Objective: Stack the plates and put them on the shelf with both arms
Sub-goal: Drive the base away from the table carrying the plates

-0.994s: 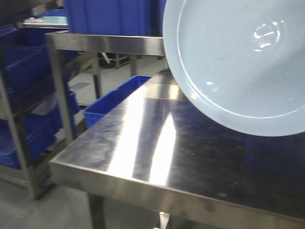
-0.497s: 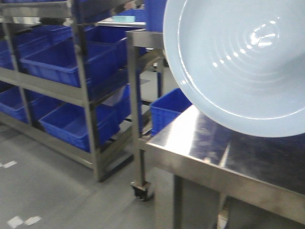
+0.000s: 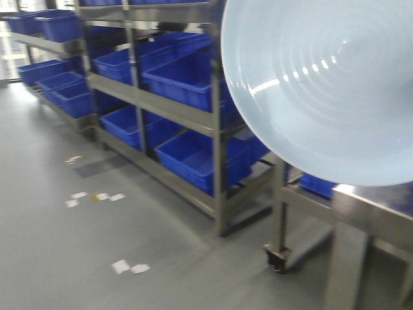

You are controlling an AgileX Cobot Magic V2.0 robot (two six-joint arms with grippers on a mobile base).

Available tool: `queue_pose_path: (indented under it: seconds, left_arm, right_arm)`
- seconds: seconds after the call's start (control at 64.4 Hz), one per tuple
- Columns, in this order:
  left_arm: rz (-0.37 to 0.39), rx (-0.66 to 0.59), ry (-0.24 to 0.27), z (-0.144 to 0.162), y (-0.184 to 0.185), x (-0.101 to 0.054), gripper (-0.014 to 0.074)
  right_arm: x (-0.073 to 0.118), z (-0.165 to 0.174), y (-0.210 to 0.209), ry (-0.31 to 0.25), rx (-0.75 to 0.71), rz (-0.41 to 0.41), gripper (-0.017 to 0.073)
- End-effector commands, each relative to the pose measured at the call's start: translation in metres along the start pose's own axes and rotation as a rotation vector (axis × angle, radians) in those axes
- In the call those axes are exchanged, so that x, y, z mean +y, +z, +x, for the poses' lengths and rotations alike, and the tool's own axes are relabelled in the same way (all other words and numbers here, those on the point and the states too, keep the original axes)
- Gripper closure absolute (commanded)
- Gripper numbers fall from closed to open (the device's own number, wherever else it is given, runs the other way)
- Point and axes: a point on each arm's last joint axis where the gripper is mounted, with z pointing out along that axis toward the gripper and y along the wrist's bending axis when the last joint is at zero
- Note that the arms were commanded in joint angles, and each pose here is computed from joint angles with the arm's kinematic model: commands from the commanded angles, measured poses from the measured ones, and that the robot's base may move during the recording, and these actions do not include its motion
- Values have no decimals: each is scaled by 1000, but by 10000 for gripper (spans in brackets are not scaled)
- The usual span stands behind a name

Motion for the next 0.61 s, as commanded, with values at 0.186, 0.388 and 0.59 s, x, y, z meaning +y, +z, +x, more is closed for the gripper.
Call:
queue_pose_path:
  seconds: [0.186,0.388,0.59]
  left_arm:
    - [-13,-102,-3,-17,0,1,513]
    - [-13,-102,-3,-17,0,1,513]
    - [-13,-102,-3,-17,0,1,513]
  right_arm:
    - [0,-21,-1,-5,-140,7,511]
    - [0,-21,-1,-5,-140,7,511]
    - [0,-21,-1,-5,-140,7,511]
